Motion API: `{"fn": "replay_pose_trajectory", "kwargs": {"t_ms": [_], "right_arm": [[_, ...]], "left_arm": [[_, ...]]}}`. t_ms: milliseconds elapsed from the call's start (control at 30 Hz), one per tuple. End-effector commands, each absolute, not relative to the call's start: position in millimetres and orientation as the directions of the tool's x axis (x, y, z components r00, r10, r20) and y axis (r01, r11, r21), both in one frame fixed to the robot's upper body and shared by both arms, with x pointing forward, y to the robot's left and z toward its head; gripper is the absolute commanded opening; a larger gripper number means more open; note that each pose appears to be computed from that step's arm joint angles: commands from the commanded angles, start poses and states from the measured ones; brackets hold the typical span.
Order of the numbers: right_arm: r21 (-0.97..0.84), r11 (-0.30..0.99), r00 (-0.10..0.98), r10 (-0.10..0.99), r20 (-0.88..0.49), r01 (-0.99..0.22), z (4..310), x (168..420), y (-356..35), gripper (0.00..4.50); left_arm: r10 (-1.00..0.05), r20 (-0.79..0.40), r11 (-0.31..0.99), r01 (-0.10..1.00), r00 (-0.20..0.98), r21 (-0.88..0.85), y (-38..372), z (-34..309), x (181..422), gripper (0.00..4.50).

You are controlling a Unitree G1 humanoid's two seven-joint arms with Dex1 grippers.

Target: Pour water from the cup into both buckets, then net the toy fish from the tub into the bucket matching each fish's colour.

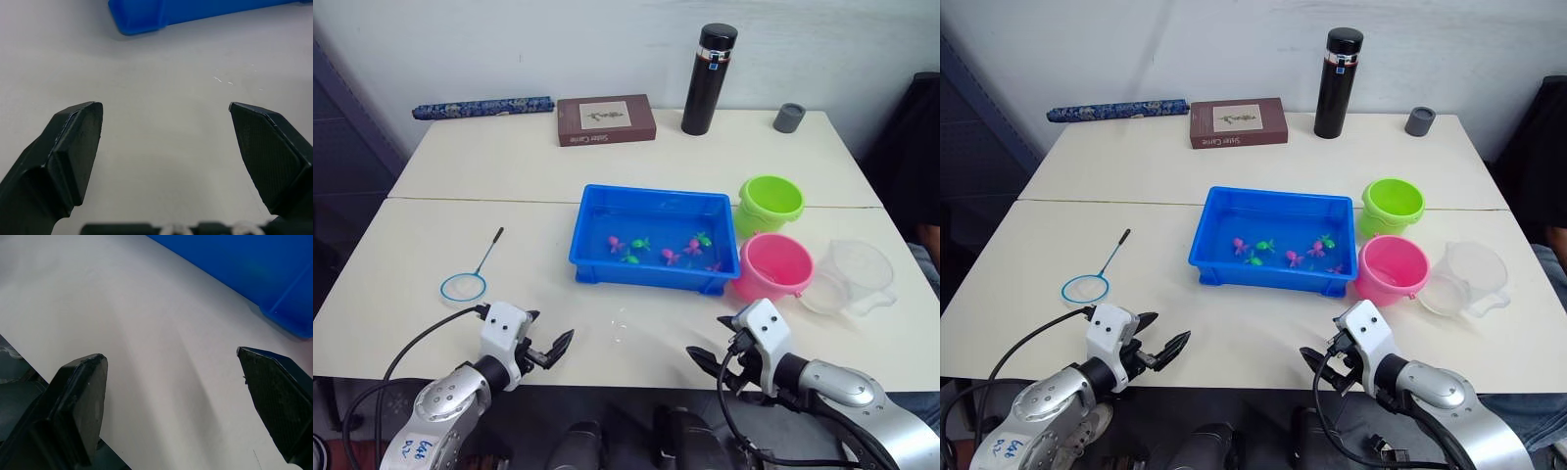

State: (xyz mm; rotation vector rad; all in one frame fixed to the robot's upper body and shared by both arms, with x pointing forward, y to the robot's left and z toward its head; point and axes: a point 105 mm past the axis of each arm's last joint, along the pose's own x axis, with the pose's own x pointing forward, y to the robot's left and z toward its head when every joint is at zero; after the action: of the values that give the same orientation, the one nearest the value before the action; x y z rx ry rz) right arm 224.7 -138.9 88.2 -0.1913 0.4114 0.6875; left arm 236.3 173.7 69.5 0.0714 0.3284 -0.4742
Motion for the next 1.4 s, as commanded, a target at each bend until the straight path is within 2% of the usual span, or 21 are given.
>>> {"fn": "replay_pose_trajectory", "kwargs": {"t_ms": [33, 333, 533, 633, 767, 867, 967, 1100, 1200, 1367, 1400], "right_arm": [[-0.054, 0.747, 0.697, 0.589, -0.409, -0.663, 94, 224, -137, 4.50], [-0.058, 0.748, 0.699, 0.587, -0.409, -0.662, 94, 226, -137, 4.50], [-0.035, 0.761, 0.699, 0.576, -0.425, -0.648, 94, 227, -143, 4.50], [-0.025, 0.770, 0.692, 0.558, -0.457, -0.637, 91, 227, -153, 4.50], [-0.008, 0.798, 0.678, 0.507, -0.532, -0.603, 92, 228, -187, 4.50], [-0.055, 0.836, 0.693, 0.414, -0.590, -0.546, 93, 228, -218, 4.50], [-0.119, 0.898, 0.706, 0.245, -0.664, -0.424, 87, 228, -261, 4.50], [-0.164, 0.946, 0.707, 0.087, -0.702, -0.279, 83, 226, -296, 4.50], [-0.224, 0.967, 0.734, -0.066, -0.676, -0.120, 84, 228, -322, 4.50], [-0.160, 0.984, 0.800, -0.162, -0.578, 0.083, 91, 236, -325, 4.50], [-0.165, 0.976, 0.805, -0.213, -0.553, 0.144, 91, 237, -327, 4.50]], "left_arm": [[-0.448, -0.281, 0.884, 0.468, 0.849, 0.004, 171, 81, 236, 4.45], [-0.467, -0.286, 0.875, 0.483, 0.836, -0.018, 170, 79, 234, 4.45], [-0.462, -0.367, 0.871, 0.490, 0.807, -0.018, 192, 70, 232, 4.45], [-0.423, -0.395, 0.885, 0.465, 0.816, 0.012, 212, 73, 241, 4.45], [-0.447, -0.346, 0.864, 0.498, 0.824, 0.070, 230, 106, 270, 4.45], [-0.533, -0.285, 0.811, 0.577, 0.797, 0.096, 224, 132, 283, 4.45], [-0.656, -0.233, 0.700, 0.694, 0.718, 0.169, 204, 161, 293, 4.45], [-0.784, -0.190, 0.560, 0.805, 0.591, 0.197, 176, 187, 301, 4.45], [-0.850, -0.185, 0.460, 0.866, 0.493, 0.195, 156, 196, 306, 4.45], [-0.893, -0.162, 0.381, 0.897, 0.419, 0.222, 130, 204, 321, 4.45], [-0.900, -0.162, 0.364, 0.903, 0.404, 0.229, 124, 204, 325, 4.45]]}}
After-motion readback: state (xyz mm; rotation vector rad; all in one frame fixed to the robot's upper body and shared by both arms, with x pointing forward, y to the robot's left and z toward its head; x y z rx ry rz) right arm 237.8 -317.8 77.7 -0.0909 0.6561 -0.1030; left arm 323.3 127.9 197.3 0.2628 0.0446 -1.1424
